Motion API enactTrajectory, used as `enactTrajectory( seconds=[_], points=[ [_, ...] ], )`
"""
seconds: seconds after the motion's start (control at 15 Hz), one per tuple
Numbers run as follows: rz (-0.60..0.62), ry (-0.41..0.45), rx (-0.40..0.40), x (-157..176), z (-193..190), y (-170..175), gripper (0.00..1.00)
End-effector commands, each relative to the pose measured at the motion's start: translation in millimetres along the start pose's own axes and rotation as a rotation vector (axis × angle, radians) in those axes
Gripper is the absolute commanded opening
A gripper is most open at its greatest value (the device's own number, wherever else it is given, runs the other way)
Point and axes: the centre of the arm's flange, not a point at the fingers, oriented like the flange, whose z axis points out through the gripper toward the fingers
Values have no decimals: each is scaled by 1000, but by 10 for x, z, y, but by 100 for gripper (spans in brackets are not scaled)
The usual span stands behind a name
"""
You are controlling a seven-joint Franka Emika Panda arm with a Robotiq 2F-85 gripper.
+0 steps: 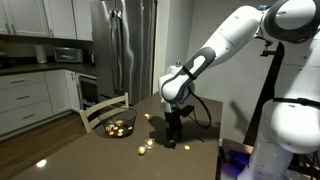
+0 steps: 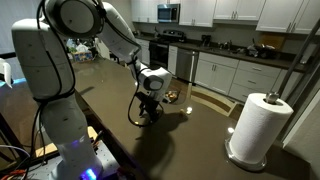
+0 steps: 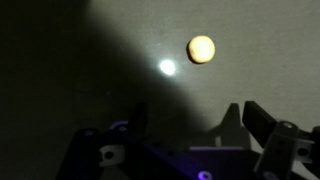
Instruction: Take the yellow object closest to you and move it away from you then move the right yellow object to the right of the black basket
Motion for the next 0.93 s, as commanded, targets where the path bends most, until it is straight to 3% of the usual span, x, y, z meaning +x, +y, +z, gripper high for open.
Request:
enactTrajectory(
  seconds=[0.0, 0.47, 0.8, 0.87],
  points=[
    [18, -23, -12, -155, -169, -81, 100],
    [51, -145, 9, -335, -85, -112, 100],
    [51, -153, -2, -340, 97, -97, 100],
    [56, -157, -6, -346, 141, -91, 95]
  ],
)
